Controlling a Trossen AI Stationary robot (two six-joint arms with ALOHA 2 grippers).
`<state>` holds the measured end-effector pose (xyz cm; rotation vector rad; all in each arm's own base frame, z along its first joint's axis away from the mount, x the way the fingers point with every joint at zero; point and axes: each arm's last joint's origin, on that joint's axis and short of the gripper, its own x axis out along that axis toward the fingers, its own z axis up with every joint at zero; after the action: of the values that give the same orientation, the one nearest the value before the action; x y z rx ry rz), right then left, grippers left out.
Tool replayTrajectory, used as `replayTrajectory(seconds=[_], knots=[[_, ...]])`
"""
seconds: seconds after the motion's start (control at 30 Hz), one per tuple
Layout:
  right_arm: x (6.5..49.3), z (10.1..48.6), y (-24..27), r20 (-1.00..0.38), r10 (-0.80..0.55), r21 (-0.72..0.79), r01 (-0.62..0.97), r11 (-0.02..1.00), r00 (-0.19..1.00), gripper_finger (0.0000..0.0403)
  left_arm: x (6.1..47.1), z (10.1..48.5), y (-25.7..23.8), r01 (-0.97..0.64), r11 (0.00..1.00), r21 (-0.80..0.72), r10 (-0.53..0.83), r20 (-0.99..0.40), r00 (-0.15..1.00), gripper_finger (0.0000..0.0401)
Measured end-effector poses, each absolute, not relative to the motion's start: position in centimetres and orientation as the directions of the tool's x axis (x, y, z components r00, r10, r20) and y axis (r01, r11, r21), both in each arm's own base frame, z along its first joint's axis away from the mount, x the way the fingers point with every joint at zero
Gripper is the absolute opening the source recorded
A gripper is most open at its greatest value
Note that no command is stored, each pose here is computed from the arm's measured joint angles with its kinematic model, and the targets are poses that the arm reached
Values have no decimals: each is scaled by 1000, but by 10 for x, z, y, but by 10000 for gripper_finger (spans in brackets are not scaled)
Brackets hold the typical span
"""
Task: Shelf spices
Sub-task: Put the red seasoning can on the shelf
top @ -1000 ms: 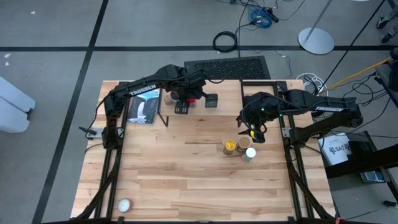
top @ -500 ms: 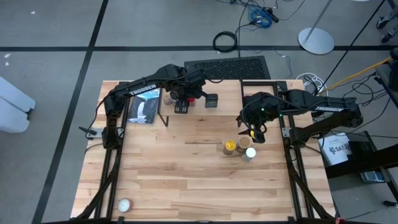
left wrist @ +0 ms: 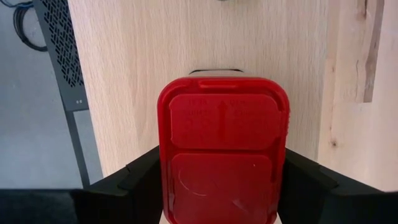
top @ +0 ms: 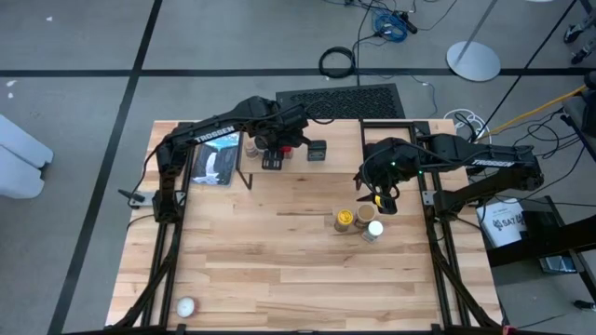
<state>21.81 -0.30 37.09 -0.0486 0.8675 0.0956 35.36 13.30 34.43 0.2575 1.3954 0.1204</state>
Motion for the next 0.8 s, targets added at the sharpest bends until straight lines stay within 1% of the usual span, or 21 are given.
replayTrajectory(seconds=[0.73,0.8], knots=[[218,371,-3,-763,68,1,-104,995,643,274,353,344,133,71,969,235,220,-960,173,245],[218,371,-3,-763,68,1,-104,995,643,274,353,344,133,71,970,234,219,-960,172,249]])
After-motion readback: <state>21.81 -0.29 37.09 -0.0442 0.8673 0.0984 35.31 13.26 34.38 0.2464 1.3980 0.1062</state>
